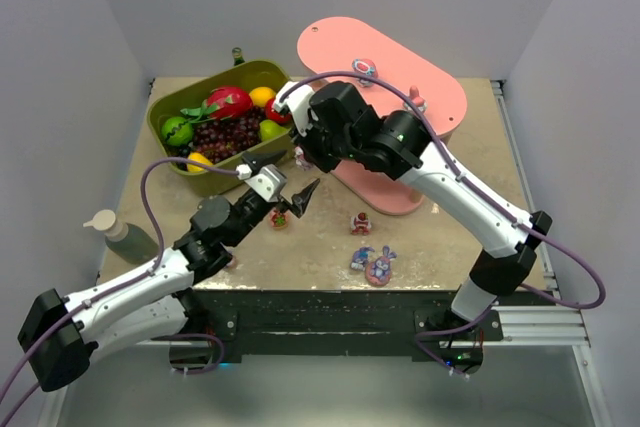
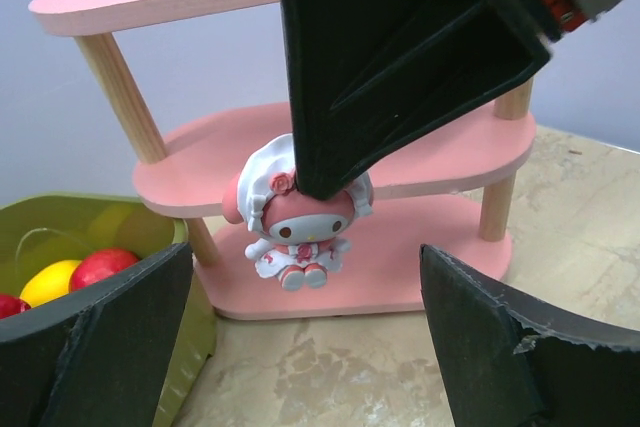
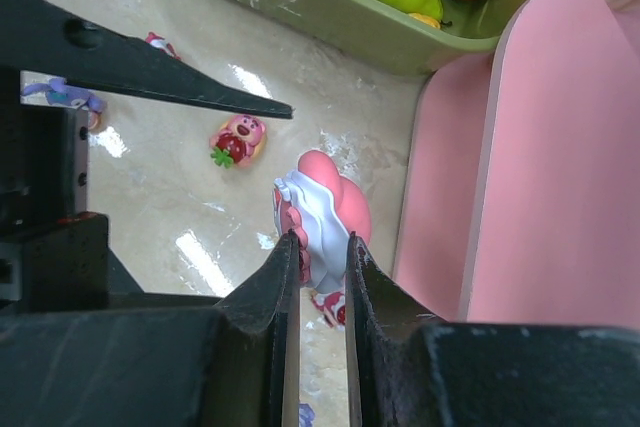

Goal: Place and organize the plastic toys onto the shelf

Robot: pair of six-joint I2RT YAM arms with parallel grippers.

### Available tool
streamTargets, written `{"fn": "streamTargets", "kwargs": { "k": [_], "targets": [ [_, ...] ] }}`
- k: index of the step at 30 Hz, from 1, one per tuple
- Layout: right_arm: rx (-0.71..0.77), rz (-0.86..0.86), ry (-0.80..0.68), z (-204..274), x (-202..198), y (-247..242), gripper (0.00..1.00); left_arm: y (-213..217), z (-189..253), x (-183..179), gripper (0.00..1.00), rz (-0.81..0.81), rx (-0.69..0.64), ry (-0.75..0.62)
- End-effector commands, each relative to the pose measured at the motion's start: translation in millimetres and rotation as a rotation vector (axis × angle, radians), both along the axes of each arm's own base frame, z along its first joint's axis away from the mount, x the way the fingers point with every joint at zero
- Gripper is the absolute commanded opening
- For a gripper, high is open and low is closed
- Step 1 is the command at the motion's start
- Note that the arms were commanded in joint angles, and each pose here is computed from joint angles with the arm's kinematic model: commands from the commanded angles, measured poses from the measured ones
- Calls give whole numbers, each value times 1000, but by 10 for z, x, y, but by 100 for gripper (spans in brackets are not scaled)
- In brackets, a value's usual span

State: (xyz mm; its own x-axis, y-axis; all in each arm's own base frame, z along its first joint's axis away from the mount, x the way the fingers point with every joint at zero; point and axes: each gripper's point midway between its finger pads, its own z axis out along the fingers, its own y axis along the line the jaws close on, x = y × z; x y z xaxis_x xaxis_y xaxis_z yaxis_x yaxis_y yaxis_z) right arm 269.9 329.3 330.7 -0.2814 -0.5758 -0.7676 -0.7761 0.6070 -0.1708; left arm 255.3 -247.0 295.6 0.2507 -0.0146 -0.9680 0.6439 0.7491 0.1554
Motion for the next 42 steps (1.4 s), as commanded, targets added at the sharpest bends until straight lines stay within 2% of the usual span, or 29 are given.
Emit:
{"fn": "streamTargets", "kwargs": {
  "k": [1,9,18,28,37,40,42],
  "targets": [
    [73,16,-40,243,-50,-20,0,-3,355,58,99,30,-73,-97],
    [72,22,-30,197,-64,-11,0,14,425,71,98,41,-115,-102],
    [76,9,-25,132,-23,37,0,-85,468,18,87,-16,-130,-95],
    [74,9,-17,103,-15,62,0,-197,403,75,88,-26,-123,-69],
    [60,20,-6,52,-35,57,0,-229,475,128,85,-8,-134,-85],
    [56,19,-4,37,-33,55,0,-253,457,133,80,-9,-125,-85],
    [51,15,-4,19,-21,58,0,-275,441,141,72,-12,-118,-80]
  ]
}}
